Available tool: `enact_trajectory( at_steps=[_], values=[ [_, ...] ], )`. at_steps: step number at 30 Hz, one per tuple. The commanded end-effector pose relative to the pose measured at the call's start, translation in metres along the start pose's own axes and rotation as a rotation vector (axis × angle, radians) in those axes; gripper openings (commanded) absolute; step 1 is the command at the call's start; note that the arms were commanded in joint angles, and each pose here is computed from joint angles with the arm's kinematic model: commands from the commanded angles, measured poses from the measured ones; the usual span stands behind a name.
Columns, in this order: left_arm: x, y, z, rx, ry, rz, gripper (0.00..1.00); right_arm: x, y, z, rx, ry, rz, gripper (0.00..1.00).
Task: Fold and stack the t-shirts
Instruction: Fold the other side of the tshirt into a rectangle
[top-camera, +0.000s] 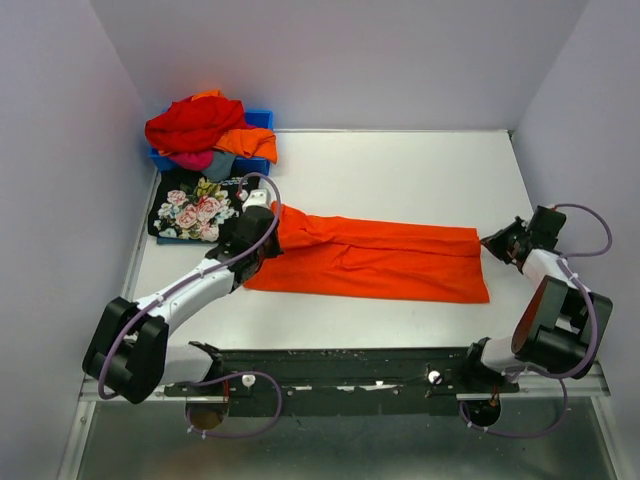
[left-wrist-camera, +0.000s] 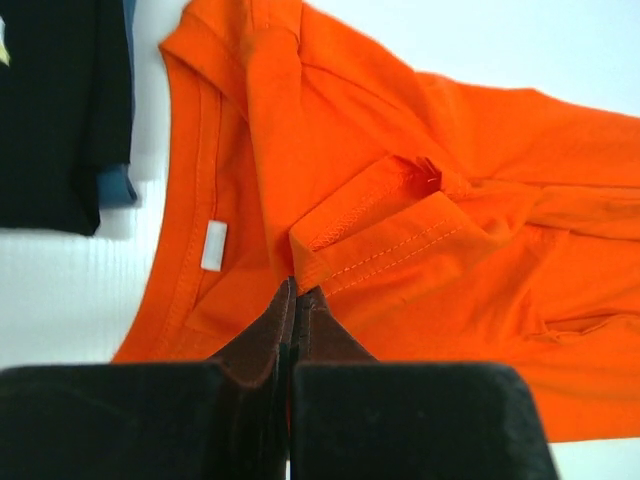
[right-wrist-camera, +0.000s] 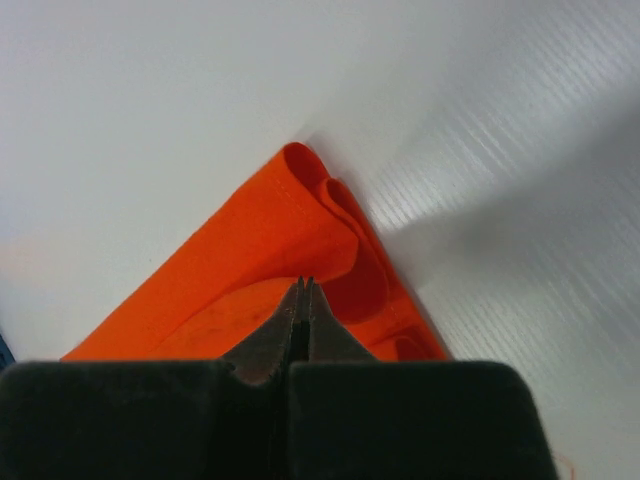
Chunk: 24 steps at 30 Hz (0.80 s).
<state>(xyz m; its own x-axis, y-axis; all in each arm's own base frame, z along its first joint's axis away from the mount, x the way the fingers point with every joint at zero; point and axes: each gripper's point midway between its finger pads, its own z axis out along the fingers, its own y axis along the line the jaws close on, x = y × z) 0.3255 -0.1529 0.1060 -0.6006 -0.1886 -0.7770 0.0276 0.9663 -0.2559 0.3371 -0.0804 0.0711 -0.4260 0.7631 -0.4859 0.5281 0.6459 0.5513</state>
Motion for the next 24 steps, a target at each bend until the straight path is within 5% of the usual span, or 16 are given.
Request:
enact_trajectory(
  at_steps=[1,16,18,19,24],
  values=[
    [0.035,0.002,-0.009,0.022,0.1,-0.078,0.0,0.003,-0.016,0.003,0.044,-0.044,0.053,0.01],
    [0.079,0.01,-0.014,0.056,0.162,-0.155,0.0,-0.004,-0.027,-0.014,0.094,-0.156,0.079,0.04],
    [0.082,0.012,-0.014,0.046,0.168,-0.162,0.21,0.002,-0.03,-0.012,0.098,-0.138,0.091,0.34],
    [0.081,0.012,-0.016,0.047,0.162,-0.162,0.35,0.005,-0.03,-0.013,0.093,-0.136,0.083,0.41],
    [0.04,0.01,-0.036,0.058,0.021,-0.17,0.51,-0.011,-0.009,-0.03,-0.008,-0.227,0.009,0.51]
  ],
)
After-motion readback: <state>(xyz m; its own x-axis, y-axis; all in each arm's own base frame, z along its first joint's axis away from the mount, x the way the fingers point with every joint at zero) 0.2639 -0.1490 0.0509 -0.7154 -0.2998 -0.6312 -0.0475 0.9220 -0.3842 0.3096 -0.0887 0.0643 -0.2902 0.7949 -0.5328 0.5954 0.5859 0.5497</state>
